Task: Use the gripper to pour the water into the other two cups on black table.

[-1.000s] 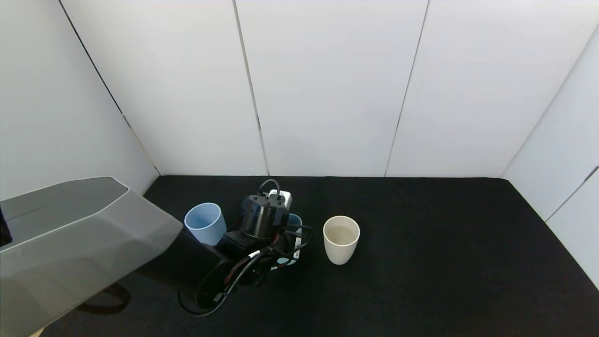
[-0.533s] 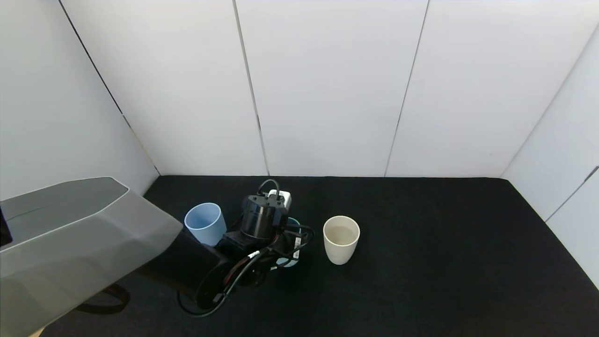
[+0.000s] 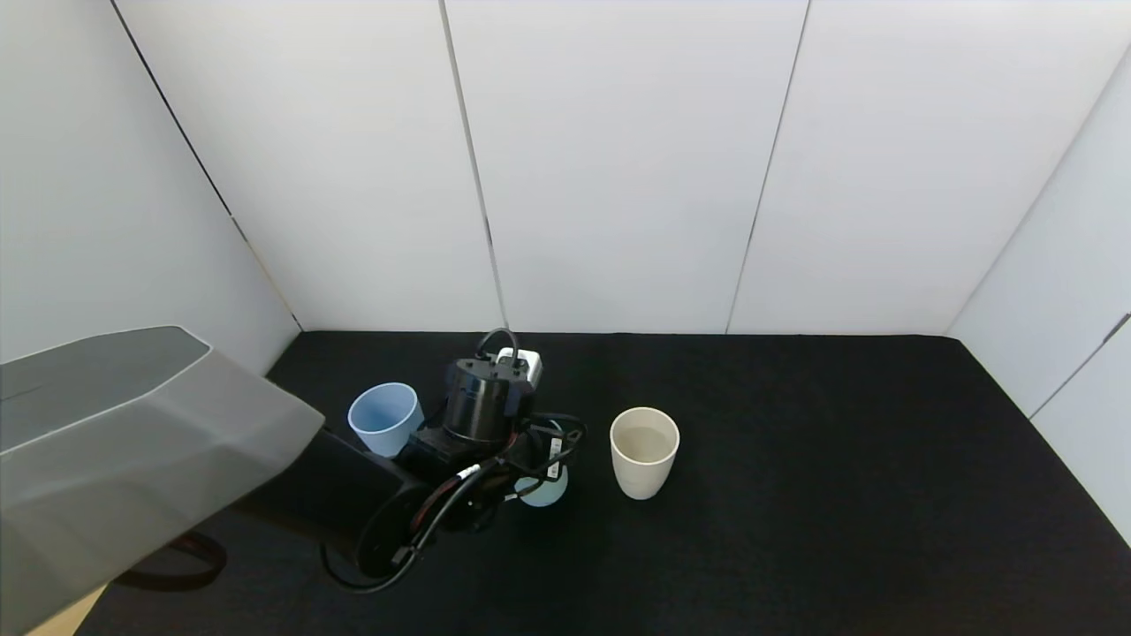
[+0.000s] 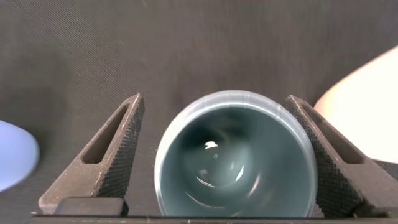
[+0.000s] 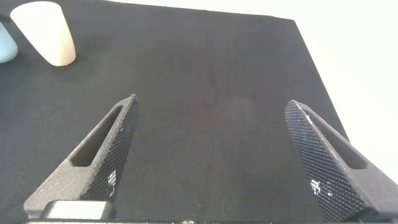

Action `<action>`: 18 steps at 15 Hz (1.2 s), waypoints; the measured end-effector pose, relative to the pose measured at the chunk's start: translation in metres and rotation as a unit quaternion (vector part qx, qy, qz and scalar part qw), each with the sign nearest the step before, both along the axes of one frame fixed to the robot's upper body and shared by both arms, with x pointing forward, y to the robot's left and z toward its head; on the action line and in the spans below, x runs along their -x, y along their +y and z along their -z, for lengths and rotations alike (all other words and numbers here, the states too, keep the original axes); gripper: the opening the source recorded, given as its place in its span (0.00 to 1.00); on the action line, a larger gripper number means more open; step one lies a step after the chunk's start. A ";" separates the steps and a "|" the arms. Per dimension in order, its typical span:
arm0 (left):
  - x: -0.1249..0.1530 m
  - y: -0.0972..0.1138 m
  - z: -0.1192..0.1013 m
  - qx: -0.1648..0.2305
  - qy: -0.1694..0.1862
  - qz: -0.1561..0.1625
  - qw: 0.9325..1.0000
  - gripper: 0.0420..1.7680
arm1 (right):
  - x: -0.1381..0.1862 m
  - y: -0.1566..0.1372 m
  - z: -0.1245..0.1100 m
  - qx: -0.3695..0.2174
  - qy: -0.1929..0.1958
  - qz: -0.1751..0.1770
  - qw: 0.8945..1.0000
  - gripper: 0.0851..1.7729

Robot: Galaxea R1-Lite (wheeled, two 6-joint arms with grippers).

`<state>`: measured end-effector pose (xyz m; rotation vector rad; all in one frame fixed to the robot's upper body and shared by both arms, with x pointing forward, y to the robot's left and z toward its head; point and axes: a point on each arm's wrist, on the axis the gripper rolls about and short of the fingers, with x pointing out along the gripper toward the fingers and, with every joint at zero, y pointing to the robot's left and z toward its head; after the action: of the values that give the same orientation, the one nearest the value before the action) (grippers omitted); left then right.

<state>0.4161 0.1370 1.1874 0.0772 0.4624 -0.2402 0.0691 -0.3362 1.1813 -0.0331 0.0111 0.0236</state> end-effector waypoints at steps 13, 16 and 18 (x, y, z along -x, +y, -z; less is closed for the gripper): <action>0.050 0.031 -0.104 0.023 -0.052 0.016 0.998 0.96 | 0.000 0.000 0.000 0.000 0.000 0.000 1.000 0.96; 0.082 0.049 -0.127 0.027 -0.063 0.015 0.998 0.96 | 0.000 0.000 0.000 0.000 0.000 0.000 1.000 0.96; 0.108 0.064 -0.135 0.026 -0.068 0.009 0.997 0.96 | 0.000 0.000 0.000 0.000 0.000 0.000 1.000 0.96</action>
<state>0.3077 0.2014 1.3223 0.0465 0.3203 -0.2637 0.0691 -0.3362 1.1814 -0.0329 0.0107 0.0240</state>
